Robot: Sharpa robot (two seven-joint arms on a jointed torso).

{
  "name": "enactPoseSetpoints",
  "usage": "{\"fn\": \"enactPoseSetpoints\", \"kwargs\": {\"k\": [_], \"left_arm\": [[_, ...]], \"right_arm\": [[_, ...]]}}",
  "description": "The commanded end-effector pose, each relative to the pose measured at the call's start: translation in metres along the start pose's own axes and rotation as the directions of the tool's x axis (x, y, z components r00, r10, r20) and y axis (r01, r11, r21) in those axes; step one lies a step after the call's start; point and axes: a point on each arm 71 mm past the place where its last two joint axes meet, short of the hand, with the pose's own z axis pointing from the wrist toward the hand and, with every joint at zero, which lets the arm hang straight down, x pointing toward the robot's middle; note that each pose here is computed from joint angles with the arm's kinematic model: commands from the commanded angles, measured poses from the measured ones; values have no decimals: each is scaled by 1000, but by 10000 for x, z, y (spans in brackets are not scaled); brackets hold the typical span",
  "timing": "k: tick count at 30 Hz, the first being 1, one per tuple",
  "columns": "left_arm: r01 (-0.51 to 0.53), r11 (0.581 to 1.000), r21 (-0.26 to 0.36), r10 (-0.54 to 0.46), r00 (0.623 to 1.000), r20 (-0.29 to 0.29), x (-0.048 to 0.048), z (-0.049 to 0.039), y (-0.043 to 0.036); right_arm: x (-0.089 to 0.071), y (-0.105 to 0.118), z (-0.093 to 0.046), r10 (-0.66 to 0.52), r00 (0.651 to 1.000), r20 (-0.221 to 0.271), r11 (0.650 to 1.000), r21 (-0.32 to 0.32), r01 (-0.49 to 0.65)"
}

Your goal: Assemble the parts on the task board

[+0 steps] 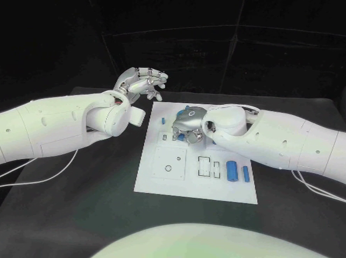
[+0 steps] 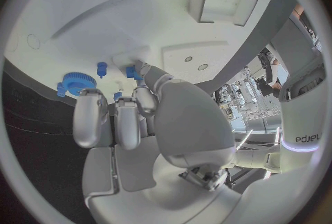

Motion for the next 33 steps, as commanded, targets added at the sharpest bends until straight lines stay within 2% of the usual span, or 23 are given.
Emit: {"fn": "enactPoseSetpoints", "kwargs": {"k": [1, 6, 9, 14, 15, 20, 28, 33], "left_arm": [[4, 1000, 1, -4, 1000, -9, 9, 4, -6], [4, 1000, -1, -4, 1000, -9, 8, 5, -5], [4, 1000, -1, -4, 1000, -9, 7, 5, -4], [4, 1000, -1, -4, 1000, -7, 0, 5, -3], [4, 1000, -2, -4, 1000, -7, -3, 4, -3], [3, 1000, -2, -3, 1000, -4, -16, 4, -1], [3, 1000, -8, -3, 1000, -5, -36, 1, 5], [7, 1000, -11, -7, 1000, -13, -46, 3, 16]], "right_arm": [[129, -26, -26, -10, 999, -40, 1000, 1, 10], [118, -30, -40, -3, 1000, -13, 1000, -7, 2], [93, -22, -56, 9, 1000, 29, 1000, -20, -8], [29, -2, -105, 49, 990, 132, 998, -53, -42], [6, 2, -130, 67, 983, 171, 996, -65, -57], [-39, -10, -212, 121, 958, 259, 991, -88, -101], [-69, -58, -386, 221, 907, 358, 974, -126, -188], [-83, -100, -530, 312, 855, 415, 950, -146, -276]]}}
